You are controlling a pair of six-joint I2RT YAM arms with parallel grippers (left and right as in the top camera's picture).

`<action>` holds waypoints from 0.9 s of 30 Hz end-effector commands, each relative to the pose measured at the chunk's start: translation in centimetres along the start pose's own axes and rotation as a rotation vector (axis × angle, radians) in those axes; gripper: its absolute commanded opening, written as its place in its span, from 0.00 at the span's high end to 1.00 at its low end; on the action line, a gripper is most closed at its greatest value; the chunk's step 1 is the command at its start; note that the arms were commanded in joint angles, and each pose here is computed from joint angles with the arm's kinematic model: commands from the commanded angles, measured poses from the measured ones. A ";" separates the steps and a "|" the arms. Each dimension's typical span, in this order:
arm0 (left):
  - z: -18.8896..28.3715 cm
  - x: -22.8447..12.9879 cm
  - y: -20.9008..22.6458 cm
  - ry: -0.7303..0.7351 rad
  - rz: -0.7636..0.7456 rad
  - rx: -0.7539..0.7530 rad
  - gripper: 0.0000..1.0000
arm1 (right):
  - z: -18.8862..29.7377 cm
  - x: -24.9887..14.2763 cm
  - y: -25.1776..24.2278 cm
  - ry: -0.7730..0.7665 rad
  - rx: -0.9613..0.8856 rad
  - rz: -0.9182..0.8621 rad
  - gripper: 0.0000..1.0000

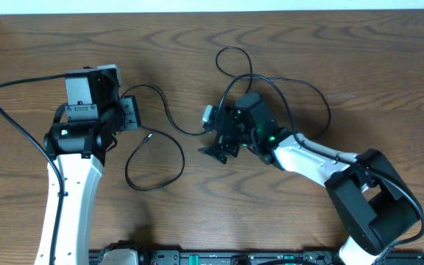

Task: Untangle cables

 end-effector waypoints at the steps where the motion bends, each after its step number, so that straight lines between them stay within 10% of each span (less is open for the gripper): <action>1: 0.0 -0.2 0.1 0.011 0.043 0.016 0.42 | -0.8 0.9 1.3 -0.023 0.031 0.024 0.01; 27: 0.1 0.1 -1.0 -0.007 0.075 -0.106 0.33 | -5.9 -1.2 -0.4 0.241 0.082 -0.236 0.01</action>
Point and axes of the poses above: each gripper's point midway between its finger pads, its own z axis back along the fingers, its own y axis along the line the jaws close on, x = y × z, the point moved 8 cm from there along z, back along the fingers, and after that the axes turned 13 degrees about -z, right-handed, at the moved point
